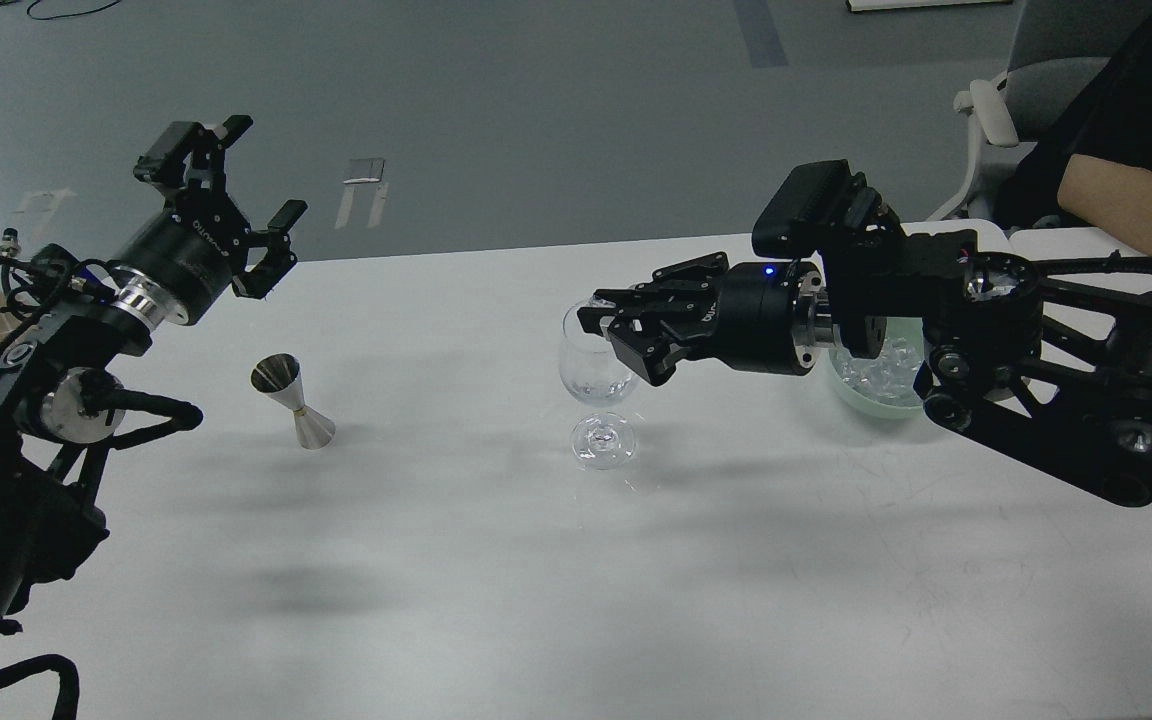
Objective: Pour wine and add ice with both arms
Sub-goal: 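Carry the ice over the wine glass and open the right gripper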
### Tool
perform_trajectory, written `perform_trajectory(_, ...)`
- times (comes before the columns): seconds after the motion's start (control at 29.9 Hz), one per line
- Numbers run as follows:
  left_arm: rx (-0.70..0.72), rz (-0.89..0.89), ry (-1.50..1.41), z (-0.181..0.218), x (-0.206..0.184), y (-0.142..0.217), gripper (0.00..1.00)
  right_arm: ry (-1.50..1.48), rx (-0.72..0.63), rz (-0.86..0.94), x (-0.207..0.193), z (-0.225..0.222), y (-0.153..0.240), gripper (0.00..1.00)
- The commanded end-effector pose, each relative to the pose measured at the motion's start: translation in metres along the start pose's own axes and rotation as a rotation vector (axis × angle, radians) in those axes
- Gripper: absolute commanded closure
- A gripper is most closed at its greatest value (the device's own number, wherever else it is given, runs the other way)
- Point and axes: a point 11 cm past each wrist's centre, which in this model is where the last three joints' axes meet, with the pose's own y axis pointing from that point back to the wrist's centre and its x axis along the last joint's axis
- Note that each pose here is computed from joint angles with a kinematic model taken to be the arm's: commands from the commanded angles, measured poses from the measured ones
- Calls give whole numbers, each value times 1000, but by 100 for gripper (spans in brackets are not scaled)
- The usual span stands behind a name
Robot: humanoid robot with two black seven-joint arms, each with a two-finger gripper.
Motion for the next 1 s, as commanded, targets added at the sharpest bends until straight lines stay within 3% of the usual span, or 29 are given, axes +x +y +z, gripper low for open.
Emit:
perform_trajectory(0.0,0,2,-4,1,1,1,2,0,0,-3,-1,-1,-2,98)
perform_trajectory(0.23,1,2,-3,1,1,1,2,-2,-6,-3,-1,0,-2,93)
perform_trajectory(0.6,4,2,1,-2,1,3,2,0,-8,5,2,-2,-6,69)
perform_trajectory(0.8,2,2,1,-2,1,3,2,1,-7,5,2,-3,-6,64)
perform_trajectory(0.87,4,2,1,-2,1,3,2,-1,-9,5,2,-2,-6,57)
perform_trajectory(0.97,4,2,1,-2,1,3,2,-1,-8,5,2,-3,-6,55)
